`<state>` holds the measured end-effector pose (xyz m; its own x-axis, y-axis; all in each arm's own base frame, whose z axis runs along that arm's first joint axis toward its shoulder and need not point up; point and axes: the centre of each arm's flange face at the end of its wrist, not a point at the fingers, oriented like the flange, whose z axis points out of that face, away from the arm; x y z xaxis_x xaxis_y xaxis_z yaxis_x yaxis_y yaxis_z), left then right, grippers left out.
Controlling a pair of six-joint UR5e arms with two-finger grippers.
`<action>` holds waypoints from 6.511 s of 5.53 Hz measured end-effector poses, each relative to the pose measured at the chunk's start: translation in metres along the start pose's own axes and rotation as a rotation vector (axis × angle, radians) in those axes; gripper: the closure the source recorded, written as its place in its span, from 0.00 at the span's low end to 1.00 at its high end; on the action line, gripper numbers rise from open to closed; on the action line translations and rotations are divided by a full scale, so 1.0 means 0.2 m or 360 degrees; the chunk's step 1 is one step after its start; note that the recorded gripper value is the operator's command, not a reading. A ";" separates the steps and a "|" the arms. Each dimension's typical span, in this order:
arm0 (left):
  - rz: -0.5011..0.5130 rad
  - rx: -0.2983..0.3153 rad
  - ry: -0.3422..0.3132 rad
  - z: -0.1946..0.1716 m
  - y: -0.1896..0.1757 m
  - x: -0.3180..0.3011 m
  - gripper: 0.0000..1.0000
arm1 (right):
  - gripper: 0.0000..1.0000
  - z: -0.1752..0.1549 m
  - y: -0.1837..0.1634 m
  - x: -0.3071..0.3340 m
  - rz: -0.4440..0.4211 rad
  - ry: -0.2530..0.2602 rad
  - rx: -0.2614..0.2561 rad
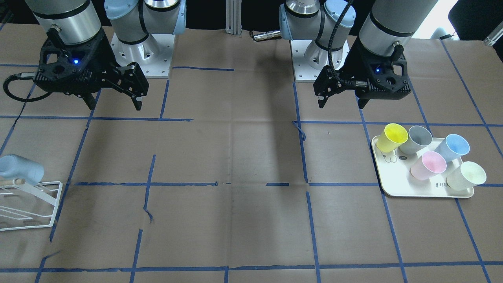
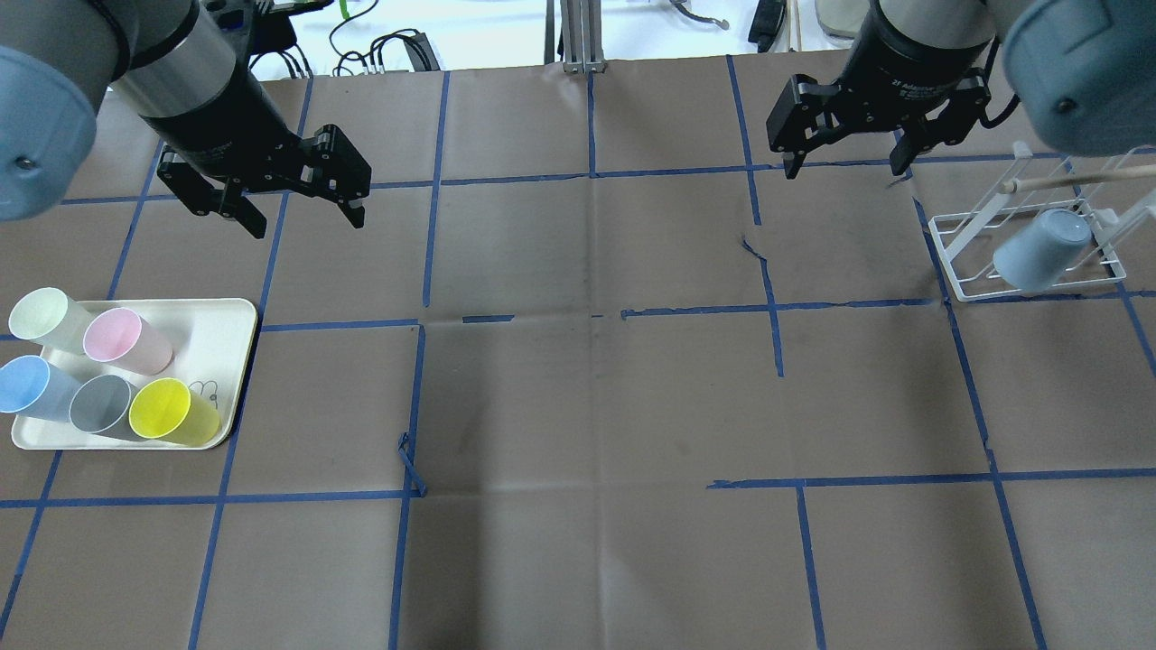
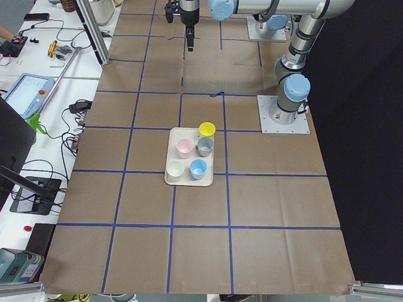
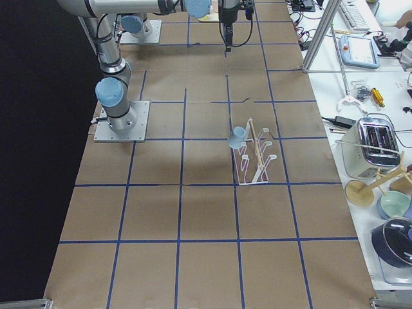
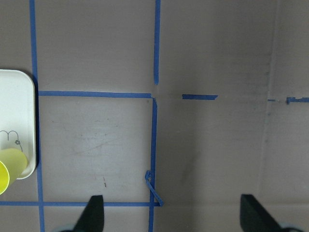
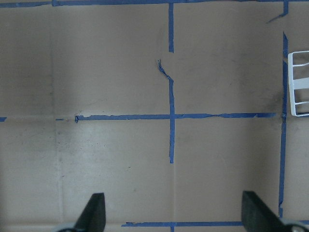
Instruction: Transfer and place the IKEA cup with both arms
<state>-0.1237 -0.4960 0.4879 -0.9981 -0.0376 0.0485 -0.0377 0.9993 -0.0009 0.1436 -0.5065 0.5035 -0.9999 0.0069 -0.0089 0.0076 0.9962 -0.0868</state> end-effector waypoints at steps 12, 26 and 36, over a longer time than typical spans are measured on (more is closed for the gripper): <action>0.0000 0.0001 -0.0002 0.00 0.00 0.00 0.02 | 0.00 0.43 -0.31 1.60 -0.0279 -0.0021 -0.0152; 0.0000 0.0006 0.0000 -0.01 0.00 0.00 0.02 | 0.44 0.93 -0.25 1.59 -0.0213 0.0038 -0.0075; 0.0003 -0.0011 0.0013 -0.01 0.01 -0.02 0.01 | 0.43 0.21 -0.20 0.57 -0.0077 -0.1864 -0.0227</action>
<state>-0.1192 -0.4948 0.4891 -0.9977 -0.0357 0.0569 -0.0355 0.9994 0.0057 0.0294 -0.5499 0.4636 -0.3812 -0.0410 -0.9236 -0.1054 0.9944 -0.0006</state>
